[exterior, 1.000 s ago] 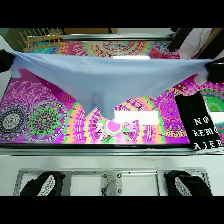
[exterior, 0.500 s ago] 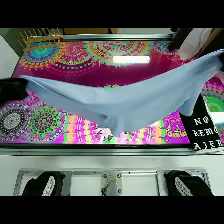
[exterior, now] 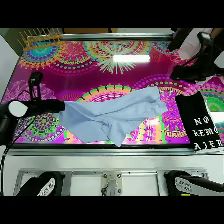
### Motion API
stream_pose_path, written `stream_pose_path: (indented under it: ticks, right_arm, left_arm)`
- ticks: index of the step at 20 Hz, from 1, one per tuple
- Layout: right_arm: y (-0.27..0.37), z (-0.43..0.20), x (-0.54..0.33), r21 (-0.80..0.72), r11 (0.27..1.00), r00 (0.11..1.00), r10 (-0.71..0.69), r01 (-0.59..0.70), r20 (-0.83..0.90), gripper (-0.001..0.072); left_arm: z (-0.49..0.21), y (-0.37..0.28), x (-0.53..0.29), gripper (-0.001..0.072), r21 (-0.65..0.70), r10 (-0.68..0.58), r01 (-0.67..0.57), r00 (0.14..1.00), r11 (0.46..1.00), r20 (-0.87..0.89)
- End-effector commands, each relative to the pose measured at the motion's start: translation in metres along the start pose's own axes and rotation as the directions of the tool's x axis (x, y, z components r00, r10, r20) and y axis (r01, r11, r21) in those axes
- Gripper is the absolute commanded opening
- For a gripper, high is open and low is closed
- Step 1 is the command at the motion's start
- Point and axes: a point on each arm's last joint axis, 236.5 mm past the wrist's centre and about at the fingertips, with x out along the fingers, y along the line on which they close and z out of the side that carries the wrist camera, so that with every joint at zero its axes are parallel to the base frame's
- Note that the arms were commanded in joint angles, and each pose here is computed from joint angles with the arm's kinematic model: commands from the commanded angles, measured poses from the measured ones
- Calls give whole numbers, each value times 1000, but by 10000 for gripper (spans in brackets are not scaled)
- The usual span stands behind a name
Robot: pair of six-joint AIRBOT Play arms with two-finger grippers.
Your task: Fold the clothes and pants, and hang the long-sleeved shirts on hangers.
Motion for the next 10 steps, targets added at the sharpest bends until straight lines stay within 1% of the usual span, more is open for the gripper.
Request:
stream_pose_path:
  ticks: [1, 3, 5, 8, 10]
  right_arm:
    - [-10, -63, 33, 40, 999, 982, -2, 10, -186, 491]
    - [2, -125, 55, 166, 986, 948, 79, -28, -308, 491]
    - [24, -181, 83, 299, 950, 910, 203, -92, -362, 491]
    - [49, -232, 121, 455, 882, 889, 301, -123, -345, 490]
    - [62, -248, 138, 473, 872, 897, 304, -125, -322, 491]
  left_arm:
    - [-29, 10, 37, 6, -7, 10, -11, 990, 1000, -138]
    - [-35, 12, 45, 6, -13, 8, -10, 986, 1000, -164]
    - [-37, 13, 48, 6, -16, 8, -10, 984, 1000, -175]
    - [-36, 13, 48, 6, -16, 9, -12, 985, 1000, -170]
    - [-36, 13, 48, 6, -16, 9, -12, 986, 1000, -168]
